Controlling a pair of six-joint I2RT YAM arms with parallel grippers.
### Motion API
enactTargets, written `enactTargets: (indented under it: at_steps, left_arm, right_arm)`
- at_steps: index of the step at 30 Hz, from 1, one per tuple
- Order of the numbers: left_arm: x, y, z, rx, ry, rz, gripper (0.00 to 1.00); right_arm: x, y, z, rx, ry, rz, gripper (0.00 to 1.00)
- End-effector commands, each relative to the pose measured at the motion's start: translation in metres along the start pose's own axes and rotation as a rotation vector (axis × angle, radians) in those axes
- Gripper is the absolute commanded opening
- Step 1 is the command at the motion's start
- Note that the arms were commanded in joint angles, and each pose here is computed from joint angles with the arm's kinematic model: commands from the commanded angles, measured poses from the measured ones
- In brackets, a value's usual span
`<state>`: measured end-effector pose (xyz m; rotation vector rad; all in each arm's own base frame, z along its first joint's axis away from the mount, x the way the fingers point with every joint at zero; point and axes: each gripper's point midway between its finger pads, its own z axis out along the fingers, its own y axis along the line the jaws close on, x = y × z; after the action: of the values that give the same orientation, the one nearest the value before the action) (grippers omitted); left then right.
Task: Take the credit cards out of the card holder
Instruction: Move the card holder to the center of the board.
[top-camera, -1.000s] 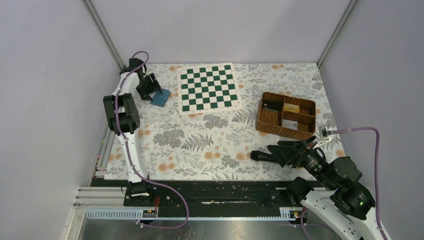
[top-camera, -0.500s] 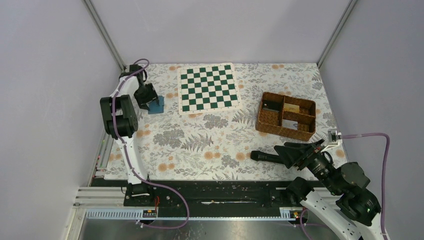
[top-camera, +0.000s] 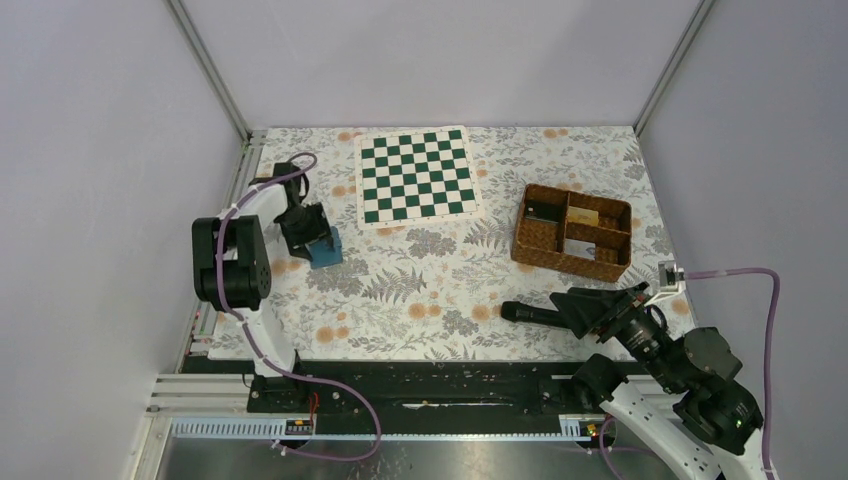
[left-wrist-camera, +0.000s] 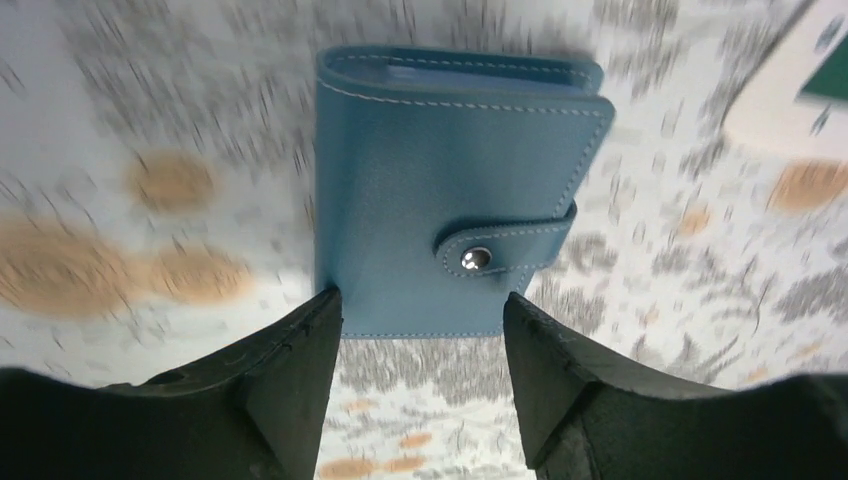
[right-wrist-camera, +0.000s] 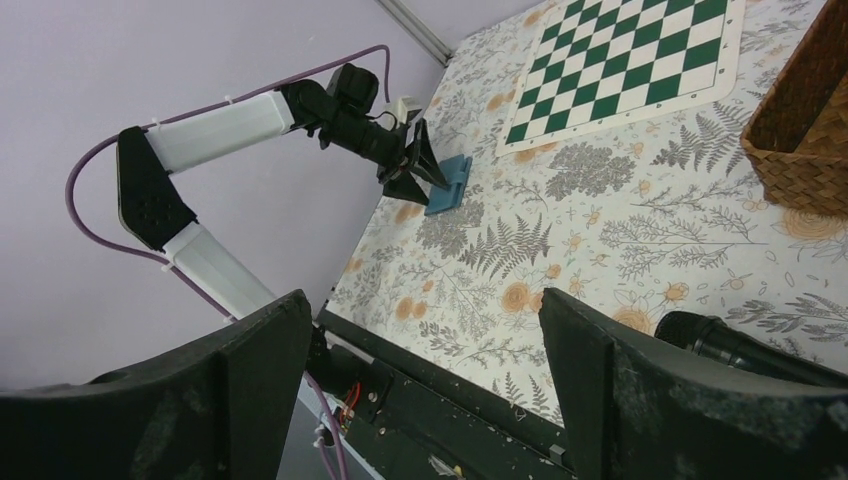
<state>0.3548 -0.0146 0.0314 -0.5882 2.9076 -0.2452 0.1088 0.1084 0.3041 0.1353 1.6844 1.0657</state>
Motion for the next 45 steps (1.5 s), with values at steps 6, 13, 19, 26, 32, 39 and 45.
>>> enactTargets:
  at_steps: [6, 13, 19, 26, 32, 39, 45]
  left_arm:
    - [-0.024, -0.023, -0.049, 0.105, -0.163, -0.028, 0.67]
    - [-0.06, -0.008, -0.034, 0.064, -0.191, -0.122, 0.59]
    - [-0.052, -0.001, -0.014, 0.069, -0.135, -0.14, 0.53]
    - [-0.015, -0.003, 0.008, 0.124, -0.084, -0.191, 0.51]
    - [0.027, -0.033, 0.015, 0.234, -0.085, -0.203, 0.39]
    - [0.074, -0.068, 0.009, 0.301, -0.104, -0.078, 0.38]
    - [0.116, -0.089, 0.01, 0.357, -0.078, 0.038, 0.38]
  right_arm:
    - [-0.001, 0.01, -0.011, -0.04, 0.017, 0.026, 0.89]
    - [-0.002, 0.012, -0.018, -0.052, 0.026, -0.009, 0.89]
    - [0.007, 0.01, -0.01, -0.042, 0.064, -0.014, 0.9]
    - [0.016, 0.019, 0.002, -0.073, 0.125, -0.013, 0.9]
    - [0.031, 0.01, 0.009, -0.032, 0.188, 0.0, 0.9]
    - [0.04, 0.003, 0.009, -0.008, 0.221, 0.013, 0.89]
    - [0.052, -0.015, 0.015, 0.07, 0.256, 0.004, 0.88]
